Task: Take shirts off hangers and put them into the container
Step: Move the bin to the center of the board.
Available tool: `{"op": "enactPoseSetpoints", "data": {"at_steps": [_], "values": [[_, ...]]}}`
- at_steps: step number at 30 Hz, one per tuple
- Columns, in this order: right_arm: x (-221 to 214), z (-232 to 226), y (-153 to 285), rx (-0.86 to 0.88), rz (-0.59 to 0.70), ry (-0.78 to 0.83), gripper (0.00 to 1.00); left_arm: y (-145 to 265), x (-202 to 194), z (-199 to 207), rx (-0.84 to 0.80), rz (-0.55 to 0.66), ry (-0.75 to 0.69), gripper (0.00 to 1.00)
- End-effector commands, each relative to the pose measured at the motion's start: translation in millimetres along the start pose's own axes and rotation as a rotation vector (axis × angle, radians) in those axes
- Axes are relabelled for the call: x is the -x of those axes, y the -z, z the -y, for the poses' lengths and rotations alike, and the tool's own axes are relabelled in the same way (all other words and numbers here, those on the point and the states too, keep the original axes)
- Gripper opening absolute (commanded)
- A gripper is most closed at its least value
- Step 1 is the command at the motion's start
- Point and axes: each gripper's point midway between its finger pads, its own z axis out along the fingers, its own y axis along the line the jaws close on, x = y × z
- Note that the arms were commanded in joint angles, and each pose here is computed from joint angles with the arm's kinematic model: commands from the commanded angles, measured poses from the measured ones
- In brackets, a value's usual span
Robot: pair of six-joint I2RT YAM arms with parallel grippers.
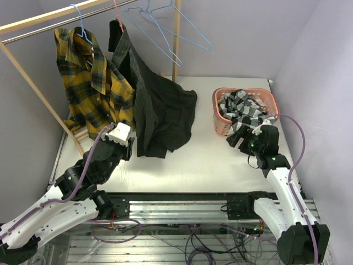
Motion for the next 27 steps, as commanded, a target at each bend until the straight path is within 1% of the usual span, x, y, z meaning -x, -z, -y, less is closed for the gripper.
{"op": "enactPoseSetpoints", "data": {"at_steps": [1, 6, 9, 11, 15, 21, 25, 27], "values": [[8, 1, -12, -0.016, 0.057, 0.008, 0.77, 1, 8, 0, 0.004, 0.009, 0.016, 0.46], [6, 8, -24, -0.094, 0.105, 0.042, 0.77, 0, 7, -1, 0.008, 0.002, 0.012, 0.45], [8, 13, -32, -0.144, 0.159, 0.042, 0.76, 0, 7, -1, 0.009, 0.002, 0.013, 0.45], [11, 11, -37, -0.134, 0.201, 0.036, 0.75, 0, 6, -1, 0.013, 0.002, 0.013, 0.45], [15, 19, -46, -0.169, 0.259, -0.007, 0.73, 0, 6, -2, 0.018, 0.001, 0.012, 0.45], [38, 10, -48, -0.117, 0.392, -0.018, 0.73, -1, 5, -2, 0.022, -0.005, 0.008, 0.46], [46, 3, -54, -0.103, 0.390, 0.008, 0.73, -1, 5, -2, 0.022, -0.005, 0.008, 0.45], [49, 1, -56, -0.105, 0.386, 0.015, 0.69, -1, 5, -3, 0.026, -0.005, 0.008, 0.45]]}}
